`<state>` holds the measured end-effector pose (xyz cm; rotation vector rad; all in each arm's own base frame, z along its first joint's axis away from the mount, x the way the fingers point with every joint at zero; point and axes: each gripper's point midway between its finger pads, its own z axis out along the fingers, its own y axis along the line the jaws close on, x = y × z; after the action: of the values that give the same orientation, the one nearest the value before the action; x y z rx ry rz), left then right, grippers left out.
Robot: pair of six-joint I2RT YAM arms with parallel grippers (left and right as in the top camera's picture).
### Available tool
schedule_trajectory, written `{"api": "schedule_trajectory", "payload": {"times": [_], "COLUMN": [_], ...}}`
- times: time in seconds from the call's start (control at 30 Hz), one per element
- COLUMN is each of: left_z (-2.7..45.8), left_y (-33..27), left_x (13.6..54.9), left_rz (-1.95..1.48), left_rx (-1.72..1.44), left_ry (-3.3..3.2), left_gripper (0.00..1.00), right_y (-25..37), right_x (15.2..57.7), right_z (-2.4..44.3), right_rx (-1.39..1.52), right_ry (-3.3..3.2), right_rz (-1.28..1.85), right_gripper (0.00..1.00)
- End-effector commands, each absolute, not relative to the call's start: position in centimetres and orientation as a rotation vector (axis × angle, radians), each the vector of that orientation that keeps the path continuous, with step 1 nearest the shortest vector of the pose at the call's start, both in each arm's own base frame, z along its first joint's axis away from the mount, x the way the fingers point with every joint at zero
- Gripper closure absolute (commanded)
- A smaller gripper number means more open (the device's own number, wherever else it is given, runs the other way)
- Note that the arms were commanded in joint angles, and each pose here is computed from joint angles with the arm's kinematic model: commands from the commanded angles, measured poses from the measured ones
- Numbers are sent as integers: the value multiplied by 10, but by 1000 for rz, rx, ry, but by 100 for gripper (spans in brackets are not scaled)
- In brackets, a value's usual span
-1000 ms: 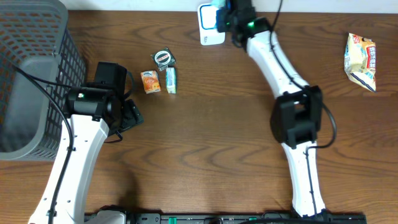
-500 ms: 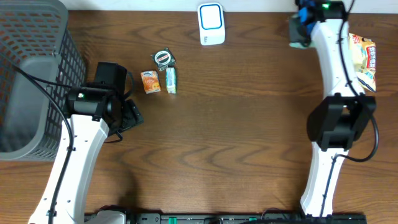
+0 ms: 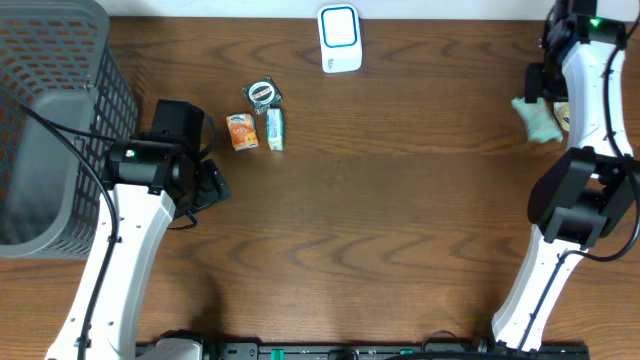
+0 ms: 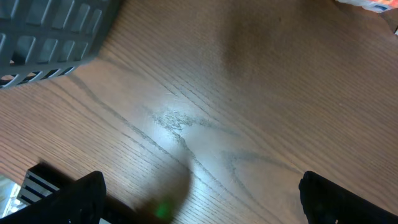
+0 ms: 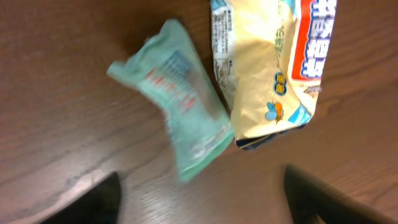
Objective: Scan the item barcode
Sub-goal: 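Carry the green package to the far right and drop it, then move the right gripper left toward the small items near the scanner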
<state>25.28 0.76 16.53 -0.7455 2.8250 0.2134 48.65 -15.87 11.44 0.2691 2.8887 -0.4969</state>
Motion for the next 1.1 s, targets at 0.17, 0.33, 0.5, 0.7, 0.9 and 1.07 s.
{"api": "schedule_trajectory", "payload": {"times": [0.17, 0.33, 0.5, 0.7, 0.9, 1.07], "left_z": [164, 164, 164, 164, 164, 164], "left_y": [10, 10, 10, 10, 10, 10], "left_x": [252, 252, 252, 252, 252, 252], "left_rz": [230, 230, 230, 230, 230, 230], "left_rx": [-758, -758, -758, -758, -758, -758], "left_ry": [2824, 2824, 2824, 2824, 2824, 2824], "left_gripper": [2, 2, 2, 2, 2, 2], "right_y": [-80, 1, 66, 146, 209, 261], "right_x": [508, 528, 541, 525, 507, 495], "right_z": [109, 130, 152, 156, 143, 139], "right_rx": [184, 122, 90, -52, -231, -334], "right_ry": [2867, 2753, 2652, 2679, 2726, 2702], "right_rz": [31, 508, 778, 889, 706, 675], "right_gripper": [11, 13, 14, 8, 1, 1]}}
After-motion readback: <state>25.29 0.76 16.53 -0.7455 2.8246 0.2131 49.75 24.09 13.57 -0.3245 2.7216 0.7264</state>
